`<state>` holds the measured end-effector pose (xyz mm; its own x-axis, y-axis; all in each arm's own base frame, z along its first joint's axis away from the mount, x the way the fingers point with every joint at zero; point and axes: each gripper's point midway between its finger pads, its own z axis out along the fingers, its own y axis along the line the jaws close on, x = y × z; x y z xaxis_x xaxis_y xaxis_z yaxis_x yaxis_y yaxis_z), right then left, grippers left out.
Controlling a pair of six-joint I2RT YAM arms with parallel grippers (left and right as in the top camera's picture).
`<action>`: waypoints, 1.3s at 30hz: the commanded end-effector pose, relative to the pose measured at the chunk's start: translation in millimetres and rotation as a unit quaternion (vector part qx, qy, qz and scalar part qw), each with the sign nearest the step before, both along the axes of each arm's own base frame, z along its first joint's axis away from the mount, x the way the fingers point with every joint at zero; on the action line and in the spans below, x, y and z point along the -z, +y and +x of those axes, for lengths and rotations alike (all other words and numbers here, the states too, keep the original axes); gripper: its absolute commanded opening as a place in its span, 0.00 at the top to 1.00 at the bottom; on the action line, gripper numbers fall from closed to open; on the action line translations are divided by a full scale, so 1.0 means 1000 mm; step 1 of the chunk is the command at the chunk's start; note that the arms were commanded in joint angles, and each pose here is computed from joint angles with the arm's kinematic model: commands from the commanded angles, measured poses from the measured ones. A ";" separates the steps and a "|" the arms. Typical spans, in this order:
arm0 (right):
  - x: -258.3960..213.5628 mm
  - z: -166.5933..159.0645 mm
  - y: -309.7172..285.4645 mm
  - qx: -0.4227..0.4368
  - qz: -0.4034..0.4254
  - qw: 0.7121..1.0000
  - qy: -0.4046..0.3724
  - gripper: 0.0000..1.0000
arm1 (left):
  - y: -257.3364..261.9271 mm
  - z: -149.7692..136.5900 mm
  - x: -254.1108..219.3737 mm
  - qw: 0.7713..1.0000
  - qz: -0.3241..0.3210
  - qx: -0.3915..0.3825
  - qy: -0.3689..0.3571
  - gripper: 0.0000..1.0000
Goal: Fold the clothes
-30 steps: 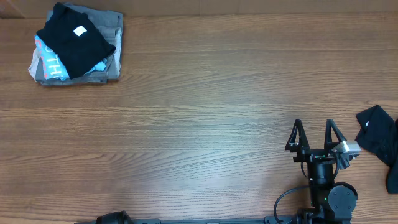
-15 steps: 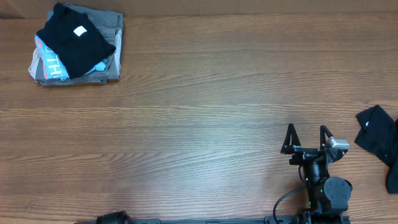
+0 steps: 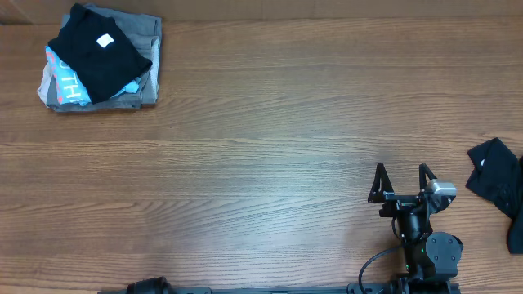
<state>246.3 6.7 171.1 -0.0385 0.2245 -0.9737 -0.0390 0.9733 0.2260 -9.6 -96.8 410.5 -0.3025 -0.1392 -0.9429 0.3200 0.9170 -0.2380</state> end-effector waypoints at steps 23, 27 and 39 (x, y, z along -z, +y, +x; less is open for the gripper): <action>0.001 0.000 0.001 -0.002 0.000 1.000 -0.004 0.00 | 0.006 0.008 0.007 0.999 -0.032 -0.025 0.027 0.00; 0.001 0.000 0.001 -0.002 0.000 1.000 -0.004 0.00 | 0.013 0.027 0.013 0.999 -0.033 -0.033 0.023 0.00; 0.001 0.000 0.001 -0.002 0.000 1.000 -0.004 0.00 | 0.022 0.109 0.063 0.996 -0.013 0.012 -0.085 0.00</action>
